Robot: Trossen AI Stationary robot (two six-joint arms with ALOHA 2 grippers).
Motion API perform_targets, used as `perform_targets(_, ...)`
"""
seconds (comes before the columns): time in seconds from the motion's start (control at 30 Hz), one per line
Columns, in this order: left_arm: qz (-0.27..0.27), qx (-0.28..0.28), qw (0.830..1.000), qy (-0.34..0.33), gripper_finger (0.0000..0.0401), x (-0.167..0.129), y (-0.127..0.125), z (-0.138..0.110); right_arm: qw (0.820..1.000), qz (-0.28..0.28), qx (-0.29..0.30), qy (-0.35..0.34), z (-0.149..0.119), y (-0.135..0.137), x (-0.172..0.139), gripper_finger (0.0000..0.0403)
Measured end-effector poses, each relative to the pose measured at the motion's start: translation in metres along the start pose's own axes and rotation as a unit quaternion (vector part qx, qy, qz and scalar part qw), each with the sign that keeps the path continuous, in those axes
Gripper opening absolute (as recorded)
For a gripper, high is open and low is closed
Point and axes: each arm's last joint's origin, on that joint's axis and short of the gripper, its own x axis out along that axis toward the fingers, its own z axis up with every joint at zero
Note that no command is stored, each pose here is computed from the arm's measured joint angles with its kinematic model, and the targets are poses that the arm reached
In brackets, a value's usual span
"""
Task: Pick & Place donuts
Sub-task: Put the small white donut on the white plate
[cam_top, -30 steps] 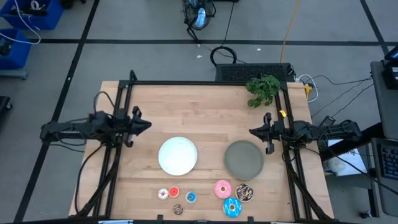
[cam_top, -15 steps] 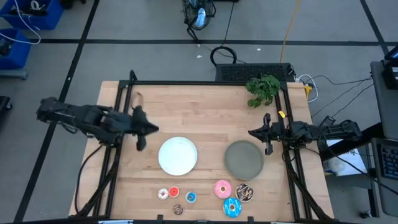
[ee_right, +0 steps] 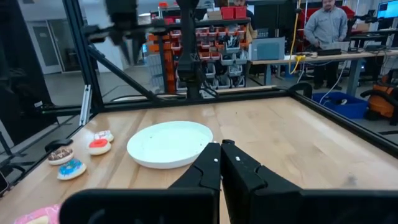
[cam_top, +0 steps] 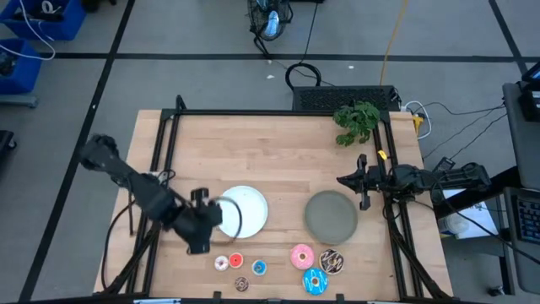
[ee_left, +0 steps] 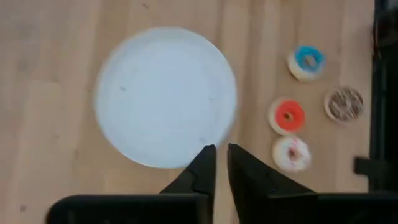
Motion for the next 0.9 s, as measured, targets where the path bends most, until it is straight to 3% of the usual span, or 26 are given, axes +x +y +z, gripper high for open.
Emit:
perform_targets(0.27,0.015,0.009,0.997,0.080,0.0206,0.045,-0.041,-0.016,1.000,0.000,-0.006,0.000,0.000,0.000,0.000,0.0000)
perform_targets(0.43,0.008,0.011,0.991,0.133,0.0264,0.073,-0.059,-0.023,1.000,-0.004,-0.009,0.000,0.000,0.000,0.000,0.0000)
perform_targets(0.63,-0.016,0.021,0.989,0.144,0.0279,0.096,-0.073,-0.024,1.000,-0.004,-0.009,0.000,0.000,0.000,0.000,0.0000)
perform_targets(0.9,-0.049,0.028,0.990,0.130,0.0280,0.104,-0.082,-0.022,1.000,-0.004,-0.010,0.000,0.000,0.000,0.000,0.0000)
